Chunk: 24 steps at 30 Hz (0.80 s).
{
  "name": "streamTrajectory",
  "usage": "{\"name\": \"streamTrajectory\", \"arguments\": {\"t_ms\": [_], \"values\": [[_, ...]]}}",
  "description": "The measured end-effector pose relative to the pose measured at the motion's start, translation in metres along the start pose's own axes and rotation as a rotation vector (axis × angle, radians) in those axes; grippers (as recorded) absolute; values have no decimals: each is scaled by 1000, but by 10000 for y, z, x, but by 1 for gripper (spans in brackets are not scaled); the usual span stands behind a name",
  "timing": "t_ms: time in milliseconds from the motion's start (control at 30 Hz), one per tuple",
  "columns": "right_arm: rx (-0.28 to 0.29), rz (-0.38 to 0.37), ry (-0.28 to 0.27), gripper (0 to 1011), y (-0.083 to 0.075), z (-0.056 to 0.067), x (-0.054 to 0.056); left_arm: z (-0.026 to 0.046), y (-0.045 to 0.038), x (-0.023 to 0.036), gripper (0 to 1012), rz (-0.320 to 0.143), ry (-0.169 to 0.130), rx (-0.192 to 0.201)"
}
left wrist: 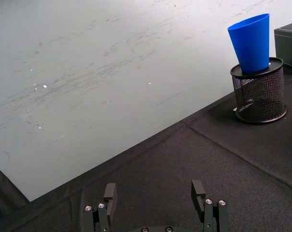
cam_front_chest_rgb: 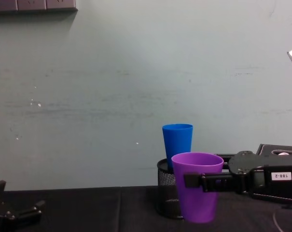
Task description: Pick up one cup with a gripper and tap it against the other cup.
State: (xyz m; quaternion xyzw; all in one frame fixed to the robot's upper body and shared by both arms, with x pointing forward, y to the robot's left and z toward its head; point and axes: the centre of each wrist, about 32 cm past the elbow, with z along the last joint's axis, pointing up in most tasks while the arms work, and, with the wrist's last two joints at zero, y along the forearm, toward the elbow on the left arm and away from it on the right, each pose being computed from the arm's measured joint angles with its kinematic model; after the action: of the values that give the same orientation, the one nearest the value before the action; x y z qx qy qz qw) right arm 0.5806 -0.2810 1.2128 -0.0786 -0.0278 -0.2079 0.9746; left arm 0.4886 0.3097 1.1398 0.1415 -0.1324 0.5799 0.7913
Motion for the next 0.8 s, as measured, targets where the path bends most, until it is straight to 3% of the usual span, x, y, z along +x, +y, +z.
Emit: {"name": "streamTrajectory", "arguments": {"t_ms": [533, 800], "values": [[6, 1, -15, 728, 1, -5, -8, 0, 0, 0, 1011, 0, 0, 0], [0, 8, -47, 728, 24, -134, -53, 0, 0, 0, 1011, 0, 0, 0]]}}
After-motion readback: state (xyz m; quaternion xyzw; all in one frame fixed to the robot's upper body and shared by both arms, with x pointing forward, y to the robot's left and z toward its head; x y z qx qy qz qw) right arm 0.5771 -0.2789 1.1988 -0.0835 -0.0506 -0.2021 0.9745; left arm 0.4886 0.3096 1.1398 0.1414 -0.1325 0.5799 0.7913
